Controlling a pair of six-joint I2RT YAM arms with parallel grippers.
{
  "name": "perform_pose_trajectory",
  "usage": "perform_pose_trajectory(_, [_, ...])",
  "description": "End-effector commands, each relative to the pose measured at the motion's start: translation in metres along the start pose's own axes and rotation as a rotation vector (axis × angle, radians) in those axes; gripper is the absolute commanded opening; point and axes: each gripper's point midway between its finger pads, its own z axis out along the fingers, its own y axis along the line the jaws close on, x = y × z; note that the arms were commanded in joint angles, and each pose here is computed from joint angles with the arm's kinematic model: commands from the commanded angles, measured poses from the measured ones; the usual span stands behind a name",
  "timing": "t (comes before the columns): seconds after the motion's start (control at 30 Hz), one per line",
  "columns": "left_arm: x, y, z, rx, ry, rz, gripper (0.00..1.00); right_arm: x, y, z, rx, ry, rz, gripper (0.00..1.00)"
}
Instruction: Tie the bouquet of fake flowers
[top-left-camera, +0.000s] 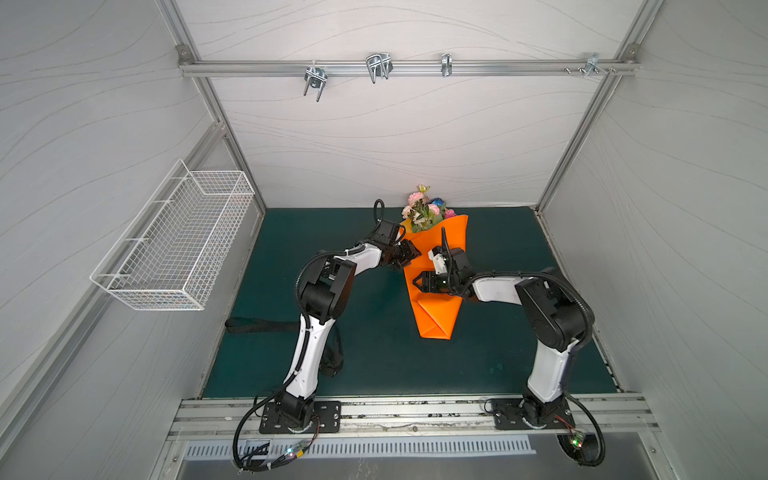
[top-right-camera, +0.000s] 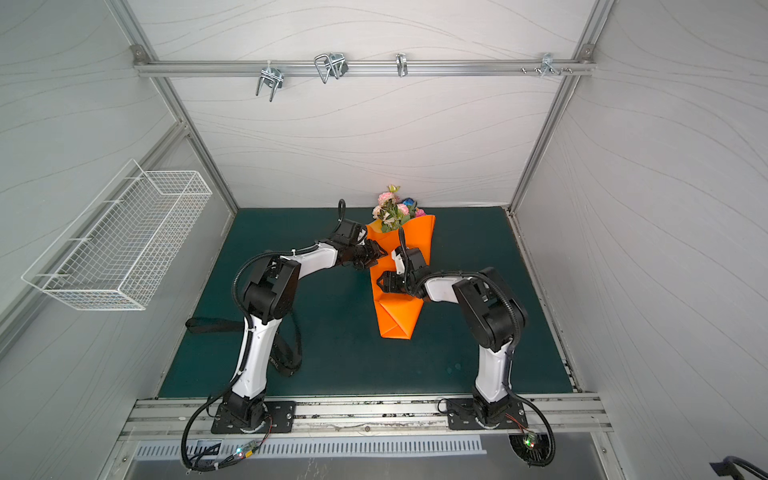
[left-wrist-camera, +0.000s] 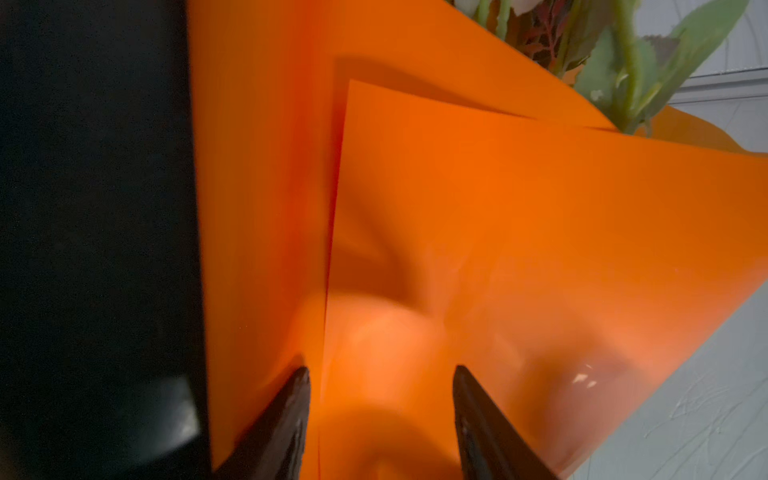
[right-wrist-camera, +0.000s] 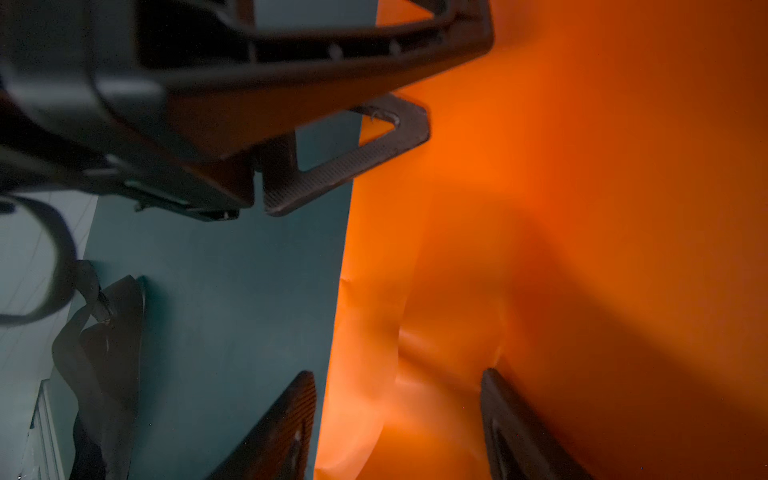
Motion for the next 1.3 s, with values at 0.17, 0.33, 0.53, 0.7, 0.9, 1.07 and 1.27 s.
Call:
perform_pose_trajectory(0.17, [0.013, 0.01, 0.016, -0.011, 0.049, -0.025, 0.33, -0.015, 0.028, -0.016, -0.038, 0.007, -0.039, 0.65])
perform_pose_trajectory(0.33, [0.012, 0.011, 0.016, -0.017, 0.046, -0.027, 0.24, -0.037, 0.054, -0.047, -0.027, -0.02, -0.083, 0.66])
perform_pose_trajectory(0.53, [0.011, 0.011, 0.016, -0.013, 0.046, -0.025, 0.21, -0.054, 0.056, -0.097, 0.086, -0.077, -0.101, 0.66])
perform_pose_trajectory(0.7, [0.011, 0.003, 0.012, 0.013, 0.046, -0.015, 0.22, -0.048, -0.009, -0.148, 0.394, -0.141, 0.004, 0.66])
perform_pose_trajectory(0.9, [0.01, -0.011, -0.001, 0.045, 0.032, 0.017, 0.24, -0.03, -0.061, -0.157, 0.38, -0.14, 0.195, 0.65])
perform_pose_trajectory(1.07, [0.011, -0.019, -0.014, 0.057, 0.017, 0.044, 0.35, -0.023, -0.074, -0.128, 0.355, -0.075, 0.199, 0.63])
perform_pose_trajectory(1.27, [0.017, -0.022, -0.034, 0.043, -0.001, 0.092, 0.69, -0.025, -0.08, -0.105, 0.334, -0.037, 0.193, 0.6])
